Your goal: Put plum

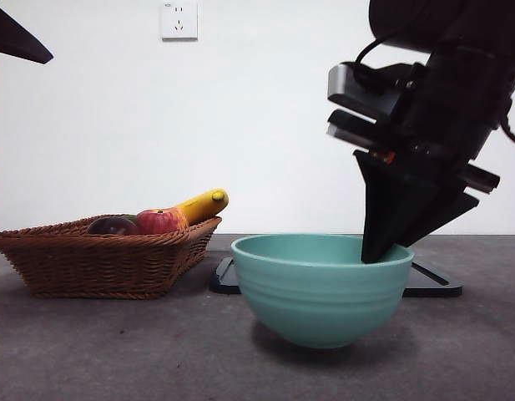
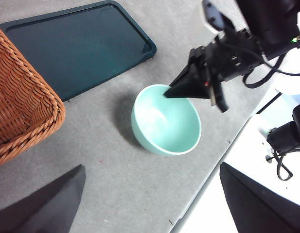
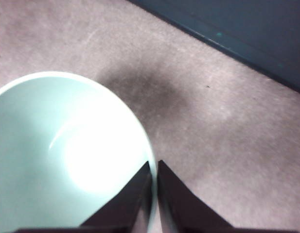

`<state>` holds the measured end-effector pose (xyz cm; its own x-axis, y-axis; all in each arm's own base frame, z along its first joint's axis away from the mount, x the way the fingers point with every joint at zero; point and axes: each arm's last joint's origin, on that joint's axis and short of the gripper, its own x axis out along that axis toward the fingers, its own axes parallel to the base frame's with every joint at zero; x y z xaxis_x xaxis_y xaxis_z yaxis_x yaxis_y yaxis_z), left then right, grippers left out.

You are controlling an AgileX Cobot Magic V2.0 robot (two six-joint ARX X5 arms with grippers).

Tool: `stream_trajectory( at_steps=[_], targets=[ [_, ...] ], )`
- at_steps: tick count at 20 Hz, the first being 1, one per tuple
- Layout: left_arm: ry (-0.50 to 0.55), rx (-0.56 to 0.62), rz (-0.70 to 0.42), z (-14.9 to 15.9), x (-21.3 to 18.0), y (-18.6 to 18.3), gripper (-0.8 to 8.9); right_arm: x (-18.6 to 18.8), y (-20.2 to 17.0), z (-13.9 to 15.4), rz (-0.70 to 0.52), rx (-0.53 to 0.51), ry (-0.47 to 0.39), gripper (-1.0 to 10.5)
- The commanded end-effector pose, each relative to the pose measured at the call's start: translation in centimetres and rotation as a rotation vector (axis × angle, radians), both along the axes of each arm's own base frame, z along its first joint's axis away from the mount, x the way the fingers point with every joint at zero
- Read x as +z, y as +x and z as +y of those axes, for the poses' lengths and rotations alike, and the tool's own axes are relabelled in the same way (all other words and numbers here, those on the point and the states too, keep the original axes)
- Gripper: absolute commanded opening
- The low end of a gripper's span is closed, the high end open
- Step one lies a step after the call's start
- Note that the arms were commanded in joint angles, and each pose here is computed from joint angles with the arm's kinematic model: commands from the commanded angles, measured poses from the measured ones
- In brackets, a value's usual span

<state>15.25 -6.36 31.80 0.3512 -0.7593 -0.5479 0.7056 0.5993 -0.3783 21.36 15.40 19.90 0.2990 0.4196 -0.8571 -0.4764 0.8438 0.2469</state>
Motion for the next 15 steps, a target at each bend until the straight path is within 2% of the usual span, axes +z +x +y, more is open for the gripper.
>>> stream_trajectory(
  at_steps=[1, 12, 15],
  targets=[
    [-0.001, -0.014, -0.017, -0.12, 0.28, 0.12, 4.36, -0.40, 0.16, 0.52, 0.005, -0.001, -0.003, 0.1],
    [-0.001, -0.014, -0.016, -0.12, 0.28, 0.12, 4.36, -0.82, 0.22, 0.55, 0.015, -0.004, -0.026, 0.2],
    [-0.001, -0.014, -0.015, -0.11, 0.27, 0.11, 4.36, -0.82, 0.22, 0.55, 0.015, -0.005, -0.025, 1.5]
  ],
)
